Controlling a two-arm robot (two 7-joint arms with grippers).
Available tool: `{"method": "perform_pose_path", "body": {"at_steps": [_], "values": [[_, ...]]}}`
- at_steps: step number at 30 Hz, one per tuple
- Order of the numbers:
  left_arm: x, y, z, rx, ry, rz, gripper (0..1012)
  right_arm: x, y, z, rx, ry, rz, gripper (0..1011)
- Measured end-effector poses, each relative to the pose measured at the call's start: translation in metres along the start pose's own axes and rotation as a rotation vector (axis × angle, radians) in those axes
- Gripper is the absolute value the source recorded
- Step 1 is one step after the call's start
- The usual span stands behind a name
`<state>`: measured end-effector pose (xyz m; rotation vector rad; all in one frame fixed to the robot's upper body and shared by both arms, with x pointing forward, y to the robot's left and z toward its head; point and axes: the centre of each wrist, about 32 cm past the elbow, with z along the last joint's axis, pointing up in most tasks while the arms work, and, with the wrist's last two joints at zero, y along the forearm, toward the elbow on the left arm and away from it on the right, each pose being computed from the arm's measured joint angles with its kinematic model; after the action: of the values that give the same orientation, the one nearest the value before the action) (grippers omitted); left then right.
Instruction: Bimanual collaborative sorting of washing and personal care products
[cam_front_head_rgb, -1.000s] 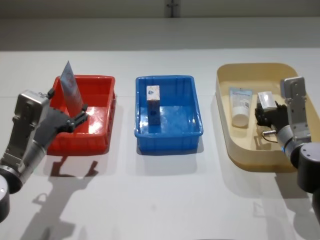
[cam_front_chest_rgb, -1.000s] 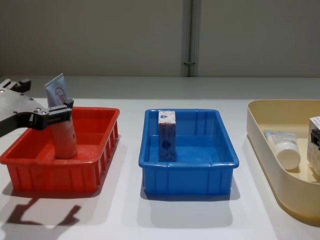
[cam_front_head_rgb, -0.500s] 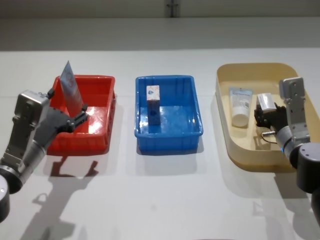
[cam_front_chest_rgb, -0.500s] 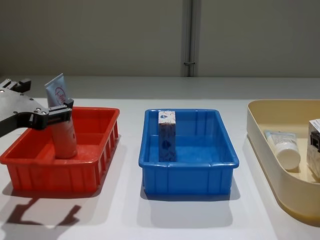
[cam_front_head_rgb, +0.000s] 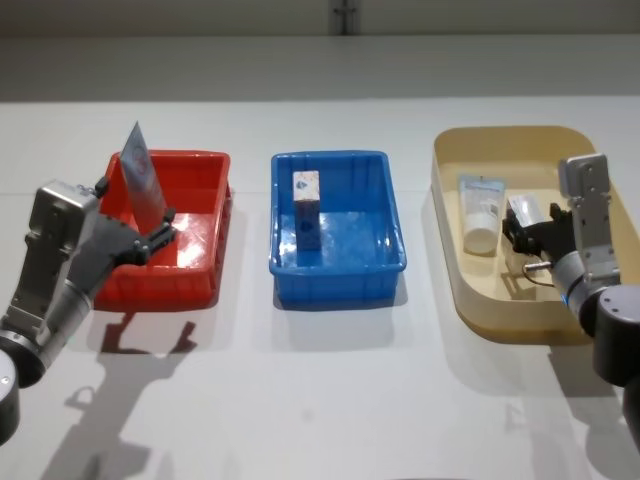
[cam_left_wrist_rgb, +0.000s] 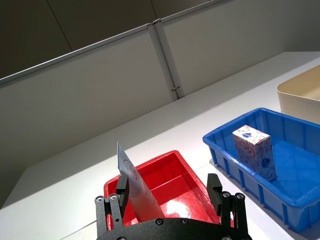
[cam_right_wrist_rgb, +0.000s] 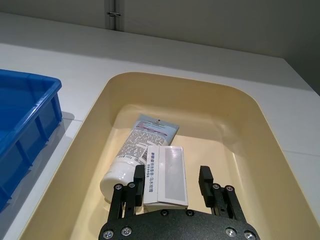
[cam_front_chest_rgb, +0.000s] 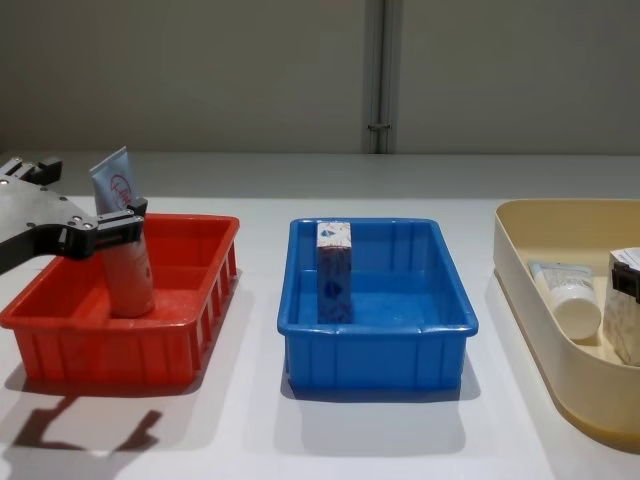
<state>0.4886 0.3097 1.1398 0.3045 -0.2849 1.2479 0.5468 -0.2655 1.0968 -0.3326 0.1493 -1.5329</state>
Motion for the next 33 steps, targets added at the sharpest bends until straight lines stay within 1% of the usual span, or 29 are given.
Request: {"method": "perform_pose_path", "body": {"at_steps": [2,4,5,8,9,13,20,29,30,33], "values": [[0.0000,0.0000,0.0000,0.000,0.000,0.000,1001,0.000,0.000,0.000,0.000,0.000,0.000,713],[0.0000,0.0000,0.0000,0.000,0.000,0.000,1001,0.000,0.000,0.000,0.000,0.000,0.000,752],[0.0000,0.0000,0.0000,0.000,0.000,0.000,1001,0.000,0.000,0.000,0.000,0.000,0.001,802],[0.0000,0.0000,0.0000,0.000,0.000,0.000,1001,0.000,0.000,0.000,0.001,0.000,0.001,855],[0.0000,0.0000,0.0000,0.000,0.000,0.000,1001,0.000,0.000,0.000,0.001,0.000,0.001,901],[0.0000,0.0000,0.0000,0.000,0.000,0.000,1001,0.000,0.000,0.000,0.001,0.000,0.001,998],[0.0000,0.0000,0.0000,0.000,0.000,0.000,1001,0.000,0.000,0.000,0.001,-0.001,0.001,1001],[0.0000,0.0000,0.0000,0.000,0.000,0.000,1001,0.004,-0.012,0.001,0.071,-0.017,0.032,1001],[0.0000,0.0000,0.0000,0.000,0.000,0.000,1001,0.004,-0.012,0.001,0.071,-0.017,0.032,1001],[0.0000,0.0000,0.0000,0.000,0.000,0.000,1001,0.005,-0.018,0.002,0.103,-0.025,0.040,1001]]}}
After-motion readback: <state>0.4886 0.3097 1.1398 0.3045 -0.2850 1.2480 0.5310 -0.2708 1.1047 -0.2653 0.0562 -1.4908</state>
